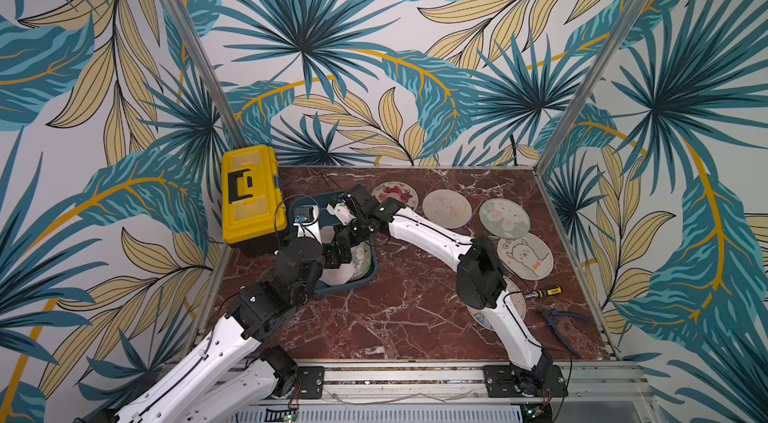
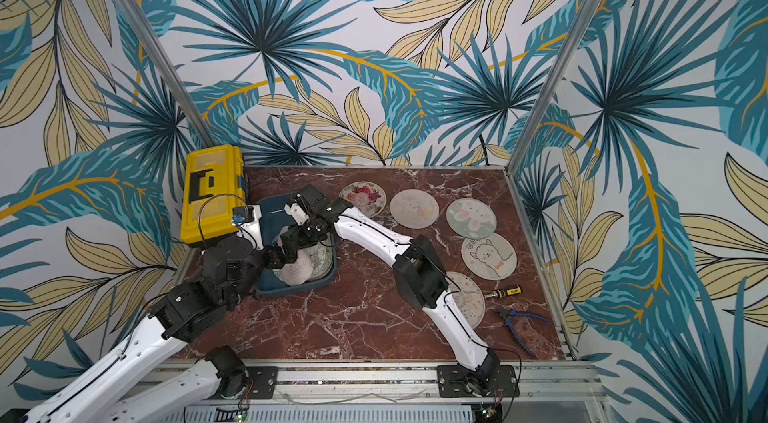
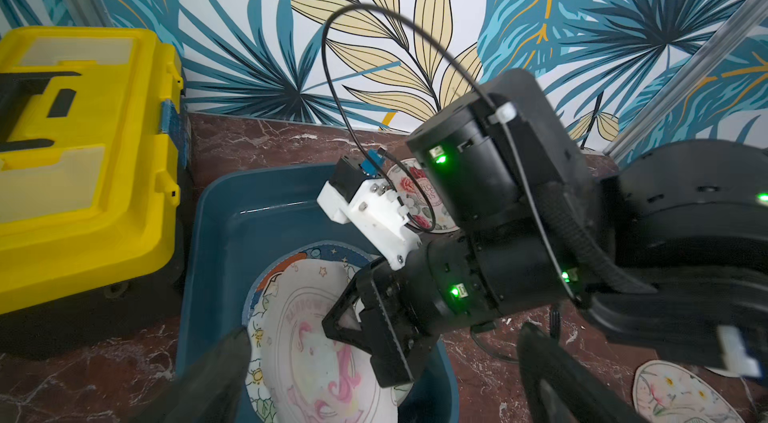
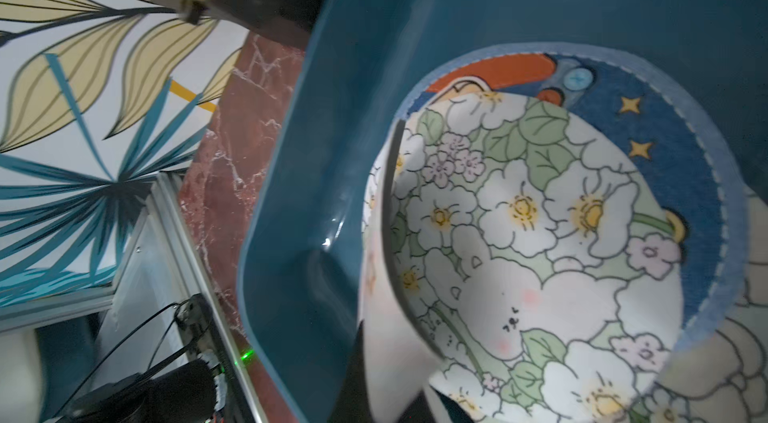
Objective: Put the coasters into the storage box
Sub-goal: Place the coaster in the storage box.
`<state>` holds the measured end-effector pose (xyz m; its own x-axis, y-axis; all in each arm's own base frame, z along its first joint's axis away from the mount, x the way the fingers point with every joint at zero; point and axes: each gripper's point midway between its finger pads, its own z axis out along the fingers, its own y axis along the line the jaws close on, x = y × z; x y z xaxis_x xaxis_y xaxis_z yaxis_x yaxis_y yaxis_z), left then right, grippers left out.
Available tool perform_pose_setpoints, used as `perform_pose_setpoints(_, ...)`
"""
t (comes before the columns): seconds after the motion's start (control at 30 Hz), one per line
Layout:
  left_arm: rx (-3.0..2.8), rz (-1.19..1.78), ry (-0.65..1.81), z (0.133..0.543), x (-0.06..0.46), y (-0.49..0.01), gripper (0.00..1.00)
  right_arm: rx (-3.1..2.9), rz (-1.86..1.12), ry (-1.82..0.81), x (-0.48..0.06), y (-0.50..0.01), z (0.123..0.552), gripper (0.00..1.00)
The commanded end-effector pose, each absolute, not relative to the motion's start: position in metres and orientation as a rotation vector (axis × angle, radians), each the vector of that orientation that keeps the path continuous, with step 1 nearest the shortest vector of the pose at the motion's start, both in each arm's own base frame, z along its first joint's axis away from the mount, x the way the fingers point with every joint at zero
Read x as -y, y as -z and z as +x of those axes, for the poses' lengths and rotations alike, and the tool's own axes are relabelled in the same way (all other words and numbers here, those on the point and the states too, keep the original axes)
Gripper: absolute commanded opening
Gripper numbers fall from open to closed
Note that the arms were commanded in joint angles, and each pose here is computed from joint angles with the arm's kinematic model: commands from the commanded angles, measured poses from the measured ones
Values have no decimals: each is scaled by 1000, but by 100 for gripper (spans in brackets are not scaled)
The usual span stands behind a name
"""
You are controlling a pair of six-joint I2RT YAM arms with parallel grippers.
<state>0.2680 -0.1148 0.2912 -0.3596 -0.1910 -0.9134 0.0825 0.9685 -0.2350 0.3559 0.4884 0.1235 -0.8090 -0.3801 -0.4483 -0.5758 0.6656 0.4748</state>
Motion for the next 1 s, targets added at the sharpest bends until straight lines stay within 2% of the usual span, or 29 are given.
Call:
perform_pose_setpoints(0.0, -1919, -69, 291, 269, 116, -286, 100, -2593, -688, -734, -475, -111, 371, 0)
perform_pose_setpoints(0.2, -1923, -67, 292, 269, 116, -285, 100, -2594, -621, -578, -460, -100, 388, 0)
perform_pose_setpoints(0.5, -1943, -64, 285, 272, 119, -278, 100, -2615, -612, -570, -461, -86, 389, 13)
perform_pose_setpoints(0.6, -1948, -61, 284, 273, 121, -277, 100, -2610, -614, -585, -463, -87, 389, 20)
perform_pose_setpoints(0.77, -1956, -55, 282, 273, 122, -275, 100, -2583, -616, -575, -461, -100, 391, 41)
perform_pose_setpoints(0.97, -1955, -60, 280, 273, 120, -275, 99, -2549, -618, -563, -457, -115, 392, 53)
